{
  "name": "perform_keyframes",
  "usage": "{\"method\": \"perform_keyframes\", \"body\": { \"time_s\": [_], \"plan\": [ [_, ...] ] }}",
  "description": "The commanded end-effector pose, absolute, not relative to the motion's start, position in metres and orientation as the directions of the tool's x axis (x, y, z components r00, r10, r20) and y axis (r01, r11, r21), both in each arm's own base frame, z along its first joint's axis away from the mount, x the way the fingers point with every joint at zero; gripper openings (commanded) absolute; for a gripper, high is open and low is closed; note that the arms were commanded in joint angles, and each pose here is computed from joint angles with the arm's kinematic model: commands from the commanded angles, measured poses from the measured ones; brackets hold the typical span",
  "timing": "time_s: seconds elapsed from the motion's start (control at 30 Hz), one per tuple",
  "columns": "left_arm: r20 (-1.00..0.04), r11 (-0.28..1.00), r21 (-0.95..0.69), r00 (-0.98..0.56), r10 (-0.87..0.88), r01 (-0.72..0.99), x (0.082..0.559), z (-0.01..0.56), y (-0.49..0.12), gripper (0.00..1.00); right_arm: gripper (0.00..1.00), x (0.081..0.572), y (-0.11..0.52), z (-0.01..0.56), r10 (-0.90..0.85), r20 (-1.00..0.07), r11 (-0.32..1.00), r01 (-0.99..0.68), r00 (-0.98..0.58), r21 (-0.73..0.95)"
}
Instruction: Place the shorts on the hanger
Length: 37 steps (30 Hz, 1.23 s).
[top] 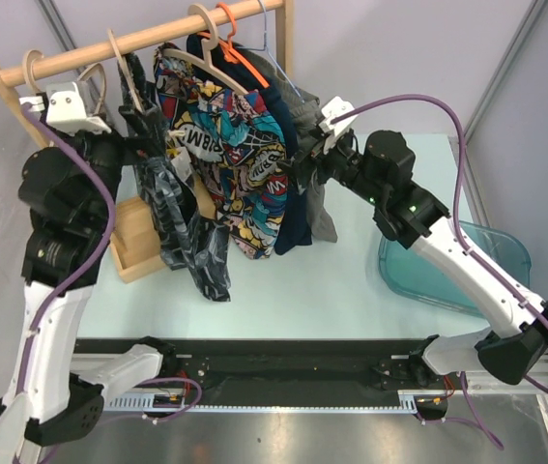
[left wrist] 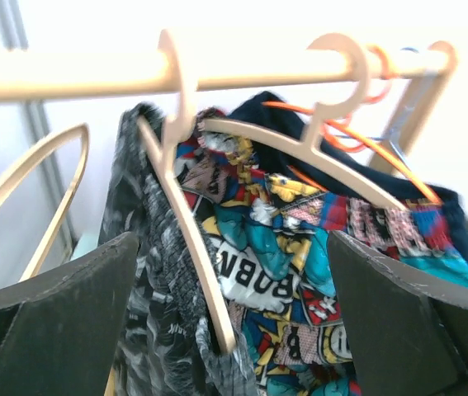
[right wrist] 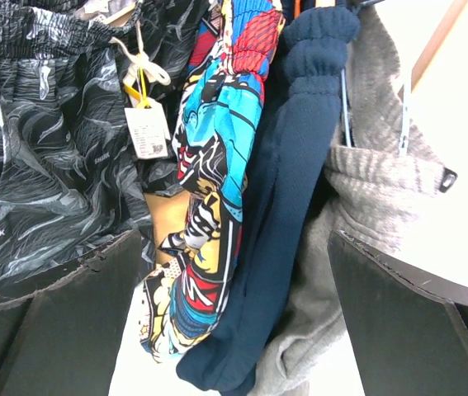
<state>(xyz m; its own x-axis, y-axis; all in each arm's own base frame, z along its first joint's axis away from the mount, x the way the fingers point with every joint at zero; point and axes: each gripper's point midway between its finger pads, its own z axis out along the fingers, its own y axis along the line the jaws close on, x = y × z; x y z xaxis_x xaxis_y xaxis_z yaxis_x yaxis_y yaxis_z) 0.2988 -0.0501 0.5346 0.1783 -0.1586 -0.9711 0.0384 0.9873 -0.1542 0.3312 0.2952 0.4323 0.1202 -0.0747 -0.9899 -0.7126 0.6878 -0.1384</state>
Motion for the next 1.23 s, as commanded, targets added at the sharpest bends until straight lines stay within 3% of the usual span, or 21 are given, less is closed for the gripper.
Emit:
{"method": "perform_keyframes", "body": {
  "time_s": [0.0, 0.1, 0.23, 0.4, 0.6, 0.83, 0.93, 1.2],
  "plan": [
    [-0.981, 0.971, 0.033, 0.194, -0.014, 0.237, 0.286, 0.546, -0.082, 1.0, 1.0, 0.318, 0.275, 0.454, -0.044, -0.989, 0.726, -0.676, 0.142, -0.129],
    [-0.994, 0.902, 0.085, 0.101, 0.046, 0.423, 0.269, 0.531, -0.111, 1.0, 1.0, 0.311, 0.262, 0.457, -0.054, -0.988, 0.744, -0.655, 0.144, -0.136],
    [-0.99, 0.739, -0.003, -0.105, 0.092, 0.674, 0.234, 0.485, -0.153, 1.0, 1.0, 0.301, 0.235, 0.452, -0.058, -0.993, 0.758, -0.642, 0.106, -0.112],
    [-0.946, 0.582, -0.112, -0.266, 0.186, 0.805, 0.197, 0.429, -0.175, 1.0, 1.0, 0.286, 0.191, 0.432, -0.065, -0.998, 0.793, -0.605, 0.021, -0.065],
    [-0.868, 0.464, -0.109, -0.311, 0.387, 0.879, 0.165, 0.357, -0.198, 1.0, 1.0, 0.256, 0.161, 0.387, -0.052, -0.99, 0.782, -0.622, -0.127, 0.039],
    [-0.781, 0.455, -0.1, -0.353, 0.515, 0.885, 0.179, 0.294, -0.211, 1.0, 1.0, 0.227, 0.14, 0.329, -0.102, -0.963, 0.782, -0.618, -0.25, 0.077],
    [-0.748, 0.533, -0.079, -0.403, 0.527, 0.843, 0.203, 0.275, -0.211, 1.0, 1.0, 0.221, 0.134, 0.302, -0.135, -0.944, 0.791, -0.606, -0.302, 0.08],
    [-0.782, 0.581, -0.019, -0.374, 0.499, 0.814, 0.235, 0.275, -0.221, 1.0, 1.0, 0.225, 0.134, 0.296, -0.154, -0.951, 0.789, -0.613, -0.269, 0.046]
  ]
}}
